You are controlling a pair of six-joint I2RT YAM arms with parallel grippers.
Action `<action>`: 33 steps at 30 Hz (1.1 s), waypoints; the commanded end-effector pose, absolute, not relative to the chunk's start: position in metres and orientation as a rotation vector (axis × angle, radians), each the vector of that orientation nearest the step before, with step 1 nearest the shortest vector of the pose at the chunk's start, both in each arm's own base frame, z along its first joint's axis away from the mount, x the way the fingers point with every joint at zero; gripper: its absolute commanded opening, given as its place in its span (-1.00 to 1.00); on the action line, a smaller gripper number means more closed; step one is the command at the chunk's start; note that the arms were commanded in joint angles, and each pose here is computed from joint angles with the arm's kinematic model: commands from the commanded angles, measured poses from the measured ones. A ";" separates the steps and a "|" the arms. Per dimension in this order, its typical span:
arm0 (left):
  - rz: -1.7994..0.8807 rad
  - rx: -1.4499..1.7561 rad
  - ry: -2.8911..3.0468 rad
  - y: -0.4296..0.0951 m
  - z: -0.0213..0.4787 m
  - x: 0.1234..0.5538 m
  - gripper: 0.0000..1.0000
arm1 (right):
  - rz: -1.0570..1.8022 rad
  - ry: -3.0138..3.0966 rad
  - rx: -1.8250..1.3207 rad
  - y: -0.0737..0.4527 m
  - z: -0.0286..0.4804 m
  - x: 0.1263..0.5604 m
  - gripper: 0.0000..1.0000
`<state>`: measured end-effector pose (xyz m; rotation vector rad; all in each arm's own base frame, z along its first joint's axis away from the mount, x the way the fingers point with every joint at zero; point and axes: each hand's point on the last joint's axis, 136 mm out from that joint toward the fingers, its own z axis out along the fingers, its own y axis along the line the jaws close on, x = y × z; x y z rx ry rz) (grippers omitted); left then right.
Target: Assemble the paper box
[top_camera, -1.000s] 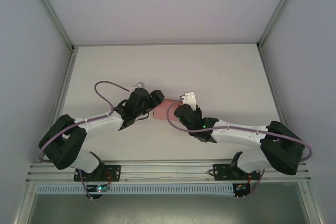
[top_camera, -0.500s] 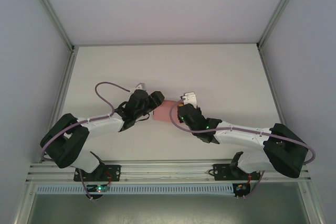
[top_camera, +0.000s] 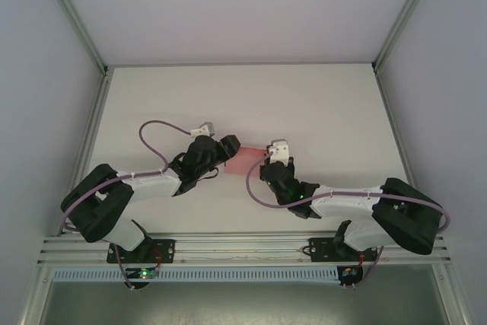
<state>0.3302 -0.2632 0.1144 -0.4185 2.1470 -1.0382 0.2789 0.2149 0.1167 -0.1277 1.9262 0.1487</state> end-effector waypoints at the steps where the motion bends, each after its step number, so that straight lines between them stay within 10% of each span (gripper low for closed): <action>1: -1.133 -0.225 2.180 -0.300 0.117 0.313 0.12 | 0.166 1.943 -0.275 0.232 0.096 0.267 -1.00; 14: -1.073 -0.196 2.156 -0.302 0.123 0.325 0.18 | 0.082 1.883 -0.270 0.233 0.090 0.279 -1.00; 33: -1.131 -0.195 2.140 -0.307 0.112 0.321 0.19 | 0.333 1.980 -0.204 0.238 0.109 0.275 -0.03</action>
